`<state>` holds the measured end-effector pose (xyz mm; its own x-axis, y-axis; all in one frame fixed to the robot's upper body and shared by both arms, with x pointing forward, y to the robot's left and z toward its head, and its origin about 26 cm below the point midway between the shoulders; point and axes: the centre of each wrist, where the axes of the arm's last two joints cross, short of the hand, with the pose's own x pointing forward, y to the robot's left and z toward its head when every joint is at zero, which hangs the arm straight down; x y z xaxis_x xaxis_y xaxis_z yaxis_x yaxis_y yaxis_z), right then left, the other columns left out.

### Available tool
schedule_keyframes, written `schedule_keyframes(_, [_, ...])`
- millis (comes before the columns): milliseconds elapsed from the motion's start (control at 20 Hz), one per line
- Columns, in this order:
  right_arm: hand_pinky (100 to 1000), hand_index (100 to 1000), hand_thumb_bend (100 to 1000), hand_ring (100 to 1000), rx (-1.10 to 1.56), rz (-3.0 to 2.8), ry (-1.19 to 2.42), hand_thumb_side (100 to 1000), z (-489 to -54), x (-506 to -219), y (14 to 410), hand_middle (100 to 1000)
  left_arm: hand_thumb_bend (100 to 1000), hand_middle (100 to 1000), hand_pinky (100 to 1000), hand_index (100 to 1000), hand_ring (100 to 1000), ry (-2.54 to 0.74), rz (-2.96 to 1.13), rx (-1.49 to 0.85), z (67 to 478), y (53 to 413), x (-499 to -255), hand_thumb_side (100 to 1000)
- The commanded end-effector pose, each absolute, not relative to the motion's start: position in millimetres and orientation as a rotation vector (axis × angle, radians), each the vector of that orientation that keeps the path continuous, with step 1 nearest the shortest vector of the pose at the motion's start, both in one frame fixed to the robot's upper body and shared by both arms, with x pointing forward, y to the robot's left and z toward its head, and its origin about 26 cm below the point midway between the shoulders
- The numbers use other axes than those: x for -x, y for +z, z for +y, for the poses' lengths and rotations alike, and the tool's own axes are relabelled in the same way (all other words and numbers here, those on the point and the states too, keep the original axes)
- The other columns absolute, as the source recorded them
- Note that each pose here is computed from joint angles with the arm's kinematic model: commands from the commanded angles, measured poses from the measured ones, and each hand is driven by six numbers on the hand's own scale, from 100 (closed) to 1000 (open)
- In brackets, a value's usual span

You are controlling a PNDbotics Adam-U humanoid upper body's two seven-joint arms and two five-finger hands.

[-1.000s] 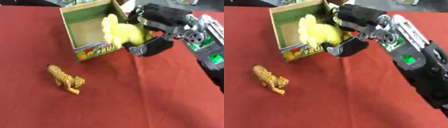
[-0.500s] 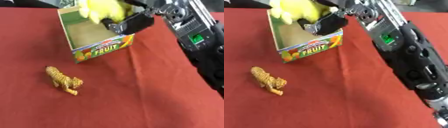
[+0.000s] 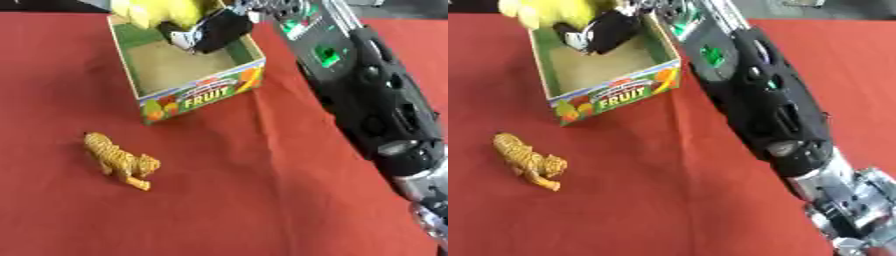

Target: Pick up objects on the table and place them in the box.

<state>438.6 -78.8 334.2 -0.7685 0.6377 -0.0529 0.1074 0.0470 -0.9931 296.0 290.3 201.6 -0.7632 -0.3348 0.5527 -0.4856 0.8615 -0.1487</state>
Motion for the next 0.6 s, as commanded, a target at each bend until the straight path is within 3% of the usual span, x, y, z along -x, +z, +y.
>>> schedule_keyframes(50, [732,540,100,671,0.853,-1.887,1.733,422,-75.8,-462.2,321.3,398,100,565,450,711,500,0.361,-2.543,-0.586,289.5,210.6,-294.3,975])
schedule_keyframes(600, [730,572,100,679,1.038,-1.722,1.736,462,-84.0,-489.7,289.0,435,100,565,450,710,501,0.357,-2.543,-0.577,287.9,210.8,-294.7,974])
